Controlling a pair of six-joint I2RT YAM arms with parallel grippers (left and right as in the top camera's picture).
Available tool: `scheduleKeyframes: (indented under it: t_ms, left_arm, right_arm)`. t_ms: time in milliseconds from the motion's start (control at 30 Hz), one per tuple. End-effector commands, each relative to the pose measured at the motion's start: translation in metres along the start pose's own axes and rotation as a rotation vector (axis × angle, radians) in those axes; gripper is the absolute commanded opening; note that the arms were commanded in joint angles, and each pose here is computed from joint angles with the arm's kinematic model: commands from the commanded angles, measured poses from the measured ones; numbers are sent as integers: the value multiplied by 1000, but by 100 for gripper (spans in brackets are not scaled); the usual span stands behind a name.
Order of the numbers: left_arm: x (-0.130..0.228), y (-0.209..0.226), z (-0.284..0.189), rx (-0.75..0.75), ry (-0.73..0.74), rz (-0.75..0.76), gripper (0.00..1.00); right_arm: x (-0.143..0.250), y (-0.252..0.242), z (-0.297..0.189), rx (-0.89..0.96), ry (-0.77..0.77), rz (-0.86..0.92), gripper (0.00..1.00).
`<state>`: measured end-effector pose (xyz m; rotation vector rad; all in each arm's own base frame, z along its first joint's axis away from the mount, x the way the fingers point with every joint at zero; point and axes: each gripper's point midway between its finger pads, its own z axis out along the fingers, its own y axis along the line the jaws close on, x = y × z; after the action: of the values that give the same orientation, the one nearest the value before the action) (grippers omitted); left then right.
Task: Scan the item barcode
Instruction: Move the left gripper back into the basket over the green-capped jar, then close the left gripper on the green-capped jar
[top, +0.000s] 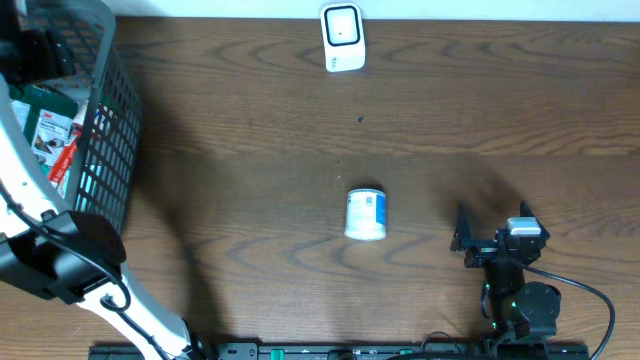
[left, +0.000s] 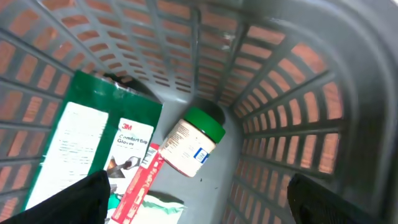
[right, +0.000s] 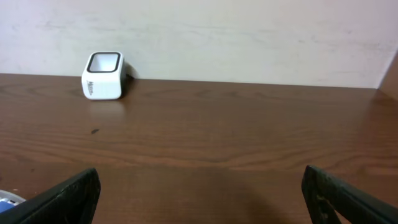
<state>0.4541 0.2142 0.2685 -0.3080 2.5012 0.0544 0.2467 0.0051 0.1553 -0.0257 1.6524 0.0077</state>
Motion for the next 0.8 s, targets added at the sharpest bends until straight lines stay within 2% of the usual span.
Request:
scheduleKeyframes:
  t_ms: [0,333,633,767]
  left_arm:
    - [34,5,57,36,143,-21,89]
    - [74,12,139,82,279,65,89]
    - [95,5,171,153,333,58,88]
    - [93,6,174,149,321,61,86]
  right_arm:
    - [0,-3,0,16,0,11,99]
    - [0,-3,0,16,0,10,99]
    - [0,-3,0,16,0,11,99]
    - [0,-3,0,16,0,11,99]
